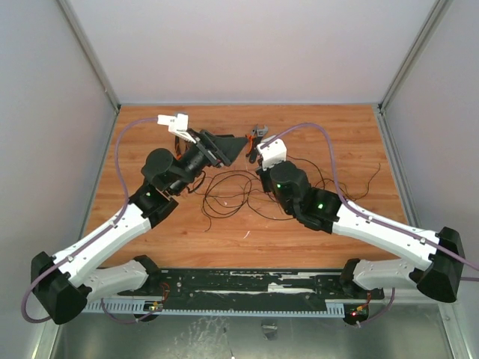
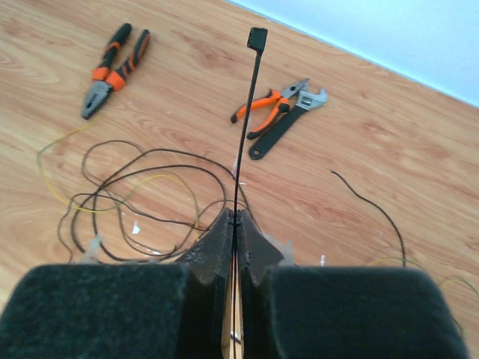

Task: Zip-tie the wires
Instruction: Pick up the ribbon at the center of the board.

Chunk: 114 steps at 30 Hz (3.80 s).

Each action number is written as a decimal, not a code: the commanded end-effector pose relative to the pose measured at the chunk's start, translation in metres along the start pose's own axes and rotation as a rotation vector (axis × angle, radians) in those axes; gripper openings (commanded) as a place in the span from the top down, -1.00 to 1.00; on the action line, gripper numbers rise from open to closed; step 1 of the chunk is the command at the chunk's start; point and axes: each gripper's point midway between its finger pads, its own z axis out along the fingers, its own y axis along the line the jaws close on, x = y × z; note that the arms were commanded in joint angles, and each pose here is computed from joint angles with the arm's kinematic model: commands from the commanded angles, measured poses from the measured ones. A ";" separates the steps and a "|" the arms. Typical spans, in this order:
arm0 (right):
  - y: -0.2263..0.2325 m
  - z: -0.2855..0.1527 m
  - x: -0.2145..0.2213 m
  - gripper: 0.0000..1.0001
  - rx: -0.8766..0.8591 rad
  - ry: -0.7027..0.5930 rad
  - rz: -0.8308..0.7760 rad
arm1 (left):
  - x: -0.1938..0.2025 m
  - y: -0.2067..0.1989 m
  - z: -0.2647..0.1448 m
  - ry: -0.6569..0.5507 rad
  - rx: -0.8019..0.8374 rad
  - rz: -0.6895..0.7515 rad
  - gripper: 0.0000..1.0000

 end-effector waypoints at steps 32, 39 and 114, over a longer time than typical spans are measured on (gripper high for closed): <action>0.009 -0.003 -0.014 1.00 0.047 -0.026 -0.017 | 0.073 0.021 0.032 0.134 -0.078 -0.037 -0.17; 0.013 -0.001 -0.008 1.00 0.041 -0.012 -0.022 | 0.079 0.018 0.036 0.137 -0.069 -0.030 0.07; -0.112 -0.041 0.022 0.02 0.050 -0.040 0.199 | 0.104 0.199 0.216 0.014 0.116 0.364 1.00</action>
